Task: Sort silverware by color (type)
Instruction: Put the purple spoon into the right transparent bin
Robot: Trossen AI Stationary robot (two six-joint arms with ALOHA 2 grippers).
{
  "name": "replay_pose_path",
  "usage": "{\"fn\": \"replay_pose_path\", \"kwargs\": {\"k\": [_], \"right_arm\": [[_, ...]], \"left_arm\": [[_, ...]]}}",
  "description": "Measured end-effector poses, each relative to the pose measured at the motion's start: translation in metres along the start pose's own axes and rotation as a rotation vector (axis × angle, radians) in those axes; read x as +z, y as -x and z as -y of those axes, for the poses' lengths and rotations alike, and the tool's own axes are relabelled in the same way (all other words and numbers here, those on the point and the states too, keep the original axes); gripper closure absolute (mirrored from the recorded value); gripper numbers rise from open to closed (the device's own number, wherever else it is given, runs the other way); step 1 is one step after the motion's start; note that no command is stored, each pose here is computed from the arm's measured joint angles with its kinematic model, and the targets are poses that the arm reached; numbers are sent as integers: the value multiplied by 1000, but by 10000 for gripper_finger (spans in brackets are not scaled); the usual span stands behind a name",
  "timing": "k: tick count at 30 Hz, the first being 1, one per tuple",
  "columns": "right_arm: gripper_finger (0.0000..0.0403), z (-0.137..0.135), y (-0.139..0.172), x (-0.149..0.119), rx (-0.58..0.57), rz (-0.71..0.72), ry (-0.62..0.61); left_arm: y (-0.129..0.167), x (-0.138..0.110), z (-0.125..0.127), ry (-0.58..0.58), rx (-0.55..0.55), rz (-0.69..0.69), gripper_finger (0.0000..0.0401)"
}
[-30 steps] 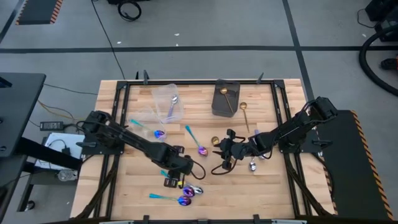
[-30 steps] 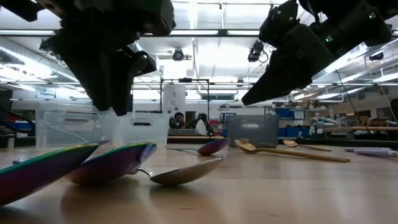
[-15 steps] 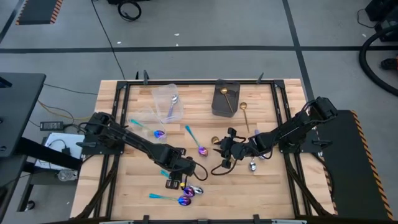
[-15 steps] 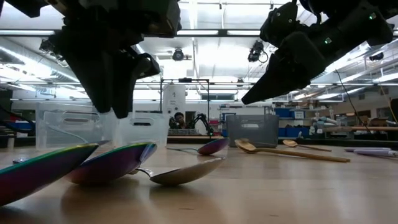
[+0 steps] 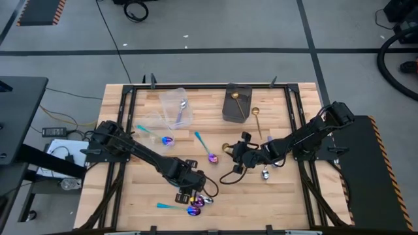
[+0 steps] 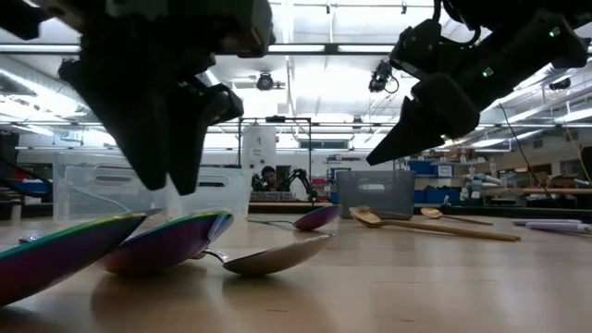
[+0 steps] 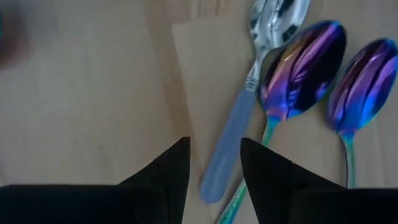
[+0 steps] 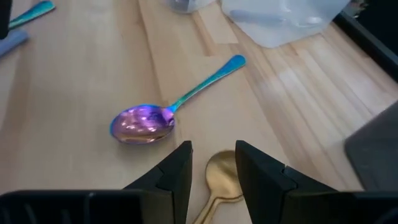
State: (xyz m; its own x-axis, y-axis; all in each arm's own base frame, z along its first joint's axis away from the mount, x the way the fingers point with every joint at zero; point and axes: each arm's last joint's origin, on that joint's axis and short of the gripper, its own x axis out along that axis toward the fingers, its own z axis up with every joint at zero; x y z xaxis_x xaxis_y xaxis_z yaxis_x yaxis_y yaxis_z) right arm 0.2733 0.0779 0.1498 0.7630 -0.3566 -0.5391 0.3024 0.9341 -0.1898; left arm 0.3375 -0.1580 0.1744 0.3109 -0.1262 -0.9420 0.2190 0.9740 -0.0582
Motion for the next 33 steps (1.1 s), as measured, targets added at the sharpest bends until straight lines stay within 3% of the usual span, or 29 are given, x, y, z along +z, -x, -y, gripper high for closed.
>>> {"fn": "replay_pose_path", "kwargs": {"k": [20, 33], "right_arm": [[271, 12, -7, 1, -78, -10, -6], [271, 13, -7, 1, -90, -10, -8]], "left_arm": [[-13, -2, 31, -81, 116, 38, 253], [-26, -7, 31, -105, 157, -7, 253]]}}
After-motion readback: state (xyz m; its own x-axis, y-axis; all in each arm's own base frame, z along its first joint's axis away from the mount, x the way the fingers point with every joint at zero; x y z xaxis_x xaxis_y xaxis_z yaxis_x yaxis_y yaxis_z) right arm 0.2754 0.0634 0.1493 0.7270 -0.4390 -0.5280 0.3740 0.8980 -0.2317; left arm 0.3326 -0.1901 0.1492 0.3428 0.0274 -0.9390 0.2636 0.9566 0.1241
